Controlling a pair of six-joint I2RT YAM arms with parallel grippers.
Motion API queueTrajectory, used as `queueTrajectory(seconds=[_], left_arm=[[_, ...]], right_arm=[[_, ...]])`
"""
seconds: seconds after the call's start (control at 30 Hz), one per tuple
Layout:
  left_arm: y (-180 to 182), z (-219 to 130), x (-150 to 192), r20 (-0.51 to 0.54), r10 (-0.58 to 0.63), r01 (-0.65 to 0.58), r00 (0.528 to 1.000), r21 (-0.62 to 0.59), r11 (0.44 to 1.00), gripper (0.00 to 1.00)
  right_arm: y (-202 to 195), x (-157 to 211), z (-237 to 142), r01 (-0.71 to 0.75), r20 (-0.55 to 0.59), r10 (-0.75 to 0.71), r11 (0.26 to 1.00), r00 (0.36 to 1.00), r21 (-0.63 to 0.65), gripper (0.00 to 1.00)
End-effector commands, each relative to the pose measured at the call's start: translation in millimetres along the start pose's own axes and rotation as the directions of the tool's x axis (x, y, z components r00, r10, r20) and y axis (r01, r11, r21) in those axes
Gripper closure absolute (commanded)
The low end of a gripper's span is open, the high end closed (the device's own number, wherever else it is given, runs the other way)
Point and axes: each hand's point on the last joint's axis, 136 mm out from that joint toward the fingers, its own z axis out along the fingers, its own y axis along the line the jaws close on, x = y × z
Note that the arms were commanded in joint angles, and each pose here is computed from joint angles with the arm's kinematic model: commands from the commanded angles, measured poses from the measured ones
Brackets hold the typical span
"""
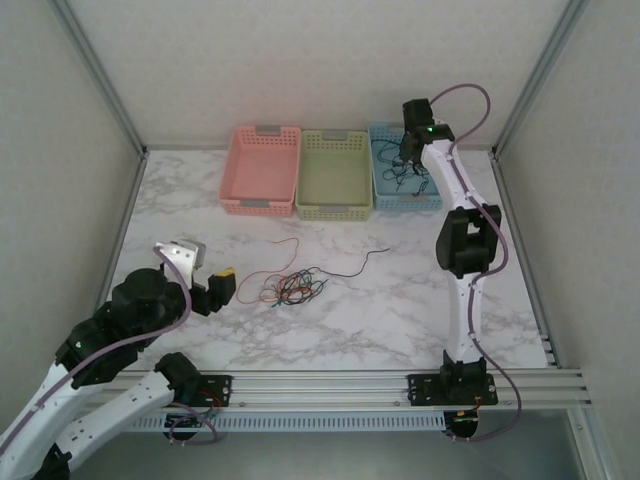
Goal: Untangle the cables
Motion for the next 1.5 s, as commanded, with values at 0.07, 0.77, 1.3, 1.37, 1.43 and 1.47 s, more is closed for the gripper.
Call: queueTrajectory(seconds=[0.07,0.77,1.3,1.37,1.43,1.47], left_arm=[[7.0,17.3,11.3,-0.038,-0.141,0.138,0.989,-0.066,0.988,0.22],[0.4,99.0,95.1,-0.185,-0.399,0.379,0.898,-0.133,0.916,0.24],[21.3,102.1,143.7,-0.21,-0.535,0.496,0.818,-0.214,0.842,0.25],[22.7,100.9,145.4,-0.211,-0.536,0.495,0.818,-0.217,0.841,0.24],[24.0,99.8,147.1,-0.21,-0.537,0.496,0.817,-0.219,0.84,0.25],[24.6,99.6,147.0,-0.207,-0.539,0.498,0.817,-0.219,0.839,0.25]], right_arm=[[10.1,-6.5,-31.8,-0.024,0.0,0.024,0.995,1.0,-0.094,0.43],[110.7,247.6,-240.6,0.504,0.209,-0.556,0.451,0.804,-0.737,0.52],[146.0,346.8,-206.0,0.712,0.423,-0.816,-0.02,0.394,-0.702,0.36],[147.1,351.0,-204.0,0.706,0.416,-0.829,-0.036,0.374,-0.707,0.36],[148.2,353.2,-198.6,0.709,0.41,-0.838,-0.041,0.359,-0.704,0.36],[147.6,355.4,-195.1,0.711,0.407,-0.846,-0.047,0.346,-0.701,0.37]])
